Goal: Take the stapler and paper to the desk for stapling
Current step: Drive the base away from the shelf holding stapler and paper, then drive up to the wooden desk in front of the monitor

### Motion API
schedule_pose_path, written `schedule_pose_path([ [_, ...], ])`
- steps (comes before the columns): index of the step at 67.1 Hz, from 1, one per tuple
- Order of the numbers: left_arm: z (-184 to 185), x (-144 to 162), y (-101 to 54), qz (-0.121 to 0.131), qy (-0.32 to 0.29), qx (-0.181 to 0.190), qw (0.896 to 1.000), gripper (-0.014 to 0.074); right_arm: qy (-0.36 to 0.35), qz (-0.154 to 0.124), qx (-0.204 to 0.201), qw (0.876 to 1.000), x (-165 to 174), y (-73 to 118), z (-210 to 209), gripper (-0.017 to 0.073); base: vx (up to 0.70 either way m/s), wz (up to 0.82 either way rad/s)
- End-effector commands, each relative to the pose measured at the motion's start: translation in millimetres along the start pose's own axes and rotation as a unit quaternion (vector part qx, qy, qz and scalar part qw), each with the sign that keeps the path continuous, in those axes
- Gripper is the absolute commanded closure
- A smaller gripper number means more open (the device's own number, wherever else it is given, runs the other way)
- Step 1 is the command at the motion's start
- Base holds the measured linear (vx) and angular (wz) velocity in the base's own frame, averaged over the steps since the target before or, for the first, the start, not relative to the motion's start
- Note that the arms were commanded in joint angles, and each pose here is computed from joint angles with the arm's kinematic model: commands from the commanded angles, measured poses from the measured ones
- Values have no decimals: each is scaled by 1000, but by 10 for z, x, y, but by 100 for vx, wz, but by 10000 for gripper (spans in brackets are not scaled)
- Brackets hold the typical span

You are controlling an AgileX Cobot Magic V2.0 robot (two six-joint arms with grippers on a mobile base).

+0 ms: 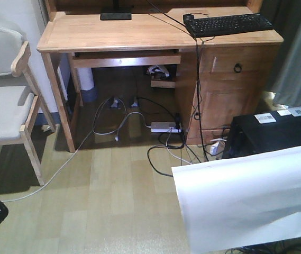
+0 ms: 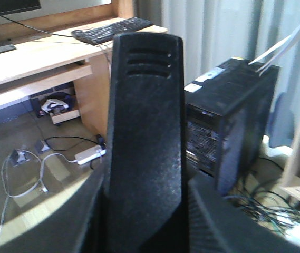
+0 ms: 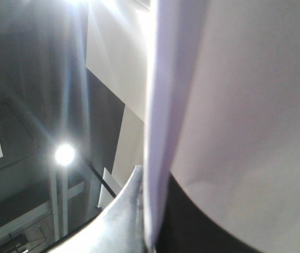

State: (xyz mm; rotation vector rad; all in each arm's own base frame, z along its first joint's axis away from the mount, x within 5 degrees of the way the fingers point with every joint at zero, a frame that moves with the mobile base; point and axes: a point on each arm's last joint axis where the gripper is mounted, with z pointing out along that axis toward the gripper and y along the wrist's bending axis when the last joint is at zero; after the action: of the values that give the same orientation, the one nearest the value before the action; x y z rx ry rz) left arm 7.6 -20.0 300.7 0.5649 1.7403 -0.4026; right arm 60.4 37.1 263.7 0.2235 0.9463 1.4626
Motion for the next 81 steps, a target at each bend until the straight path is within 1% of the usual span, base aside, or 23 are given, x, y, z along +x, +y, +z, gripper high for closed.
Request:
schedule_pose_path([
  [1, -43, -186, 14, -9, -68, -7, 998, 600, -7, 1, -21, 1000, -11, 32, -1, 561, 29, 6],
  [81, -43, -186, 14, -9, -68, -7, 998, 600, -7, 1, -21, 1000, -11, 31, -1, 561, 29, 5],
])
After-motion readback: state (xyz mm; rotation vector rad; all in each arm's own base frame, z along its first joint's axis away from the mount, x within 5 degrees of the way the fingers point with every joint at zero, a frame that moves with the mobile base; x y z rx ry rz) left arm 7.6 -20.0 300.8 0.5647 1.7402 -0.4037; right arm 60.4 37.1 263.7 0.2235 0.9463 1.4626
